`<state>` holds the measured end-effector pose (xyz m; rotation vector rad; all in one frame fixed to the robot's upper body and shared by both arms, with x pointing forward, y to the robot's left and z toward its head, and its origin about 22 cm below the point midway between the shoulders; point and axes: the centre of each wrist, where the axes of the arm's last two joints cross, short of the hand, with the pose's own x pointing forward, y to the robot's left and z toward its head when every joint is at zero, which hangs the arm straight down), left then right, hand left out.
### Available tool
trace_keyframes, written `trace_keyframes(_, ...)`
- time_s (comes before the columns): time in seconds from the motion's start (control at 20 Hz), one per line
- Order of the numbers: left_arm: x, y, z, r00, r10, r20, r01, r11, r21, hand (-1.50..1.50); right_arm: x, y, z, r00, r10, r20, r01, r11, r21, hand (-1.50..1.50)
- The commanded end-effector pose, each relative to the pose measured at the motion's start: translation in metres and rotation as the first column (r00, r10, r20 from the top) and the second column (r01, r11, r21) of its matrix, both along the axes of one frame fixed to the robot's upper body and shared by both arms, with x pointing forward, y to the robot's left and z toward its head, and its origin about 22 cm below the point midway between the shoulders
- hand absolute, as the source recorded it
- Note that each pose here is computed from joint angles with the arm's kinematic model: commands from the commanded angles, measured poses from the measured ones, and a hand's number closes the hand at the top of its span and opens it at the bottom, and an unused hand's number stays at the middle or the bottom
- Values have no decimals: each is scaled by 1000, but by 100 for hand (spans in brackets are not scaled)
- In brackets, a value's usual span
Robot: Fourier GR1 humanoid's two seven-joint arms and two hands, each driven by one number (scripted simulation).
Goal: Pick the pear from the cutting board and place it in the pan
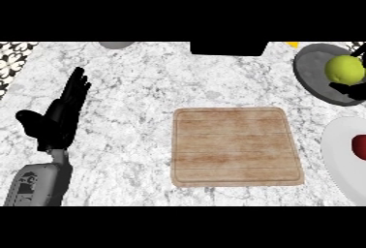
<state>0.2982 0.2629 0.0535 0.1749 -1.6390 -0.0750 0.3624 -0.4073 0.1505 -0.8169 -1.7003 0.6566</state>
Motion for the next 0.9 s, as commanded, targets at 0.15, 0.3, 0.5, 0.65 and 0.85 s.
trace_keyframes(0.15,-1,-9,-1,999,-36,4,36,999,13,0,8,-47,-10,990,-127,63,136,977,-164,150)
trace_keyframes(0.3,11,-17,6,998,-57,22,57,998,-6,0,13,-47,-22,983,-167,80,178,972,-152,150)
trace_keyframes(0.5,11,-23,7,997,-65,41,66,998,-18,0,8,-51,-49,980,-187,62,194,971,-142,150)
trace_keyframes(0.65,11,-19,8,997,-78,21,78,997,-6,0,11,-59,-33,976,-207,64,213,969,-122,150)
trace_keyframes(0.85,13,-25,10,995,-88,36,89,996,-8,0,9,-56,-57,979,-186,-86,185,982,-28,-150)
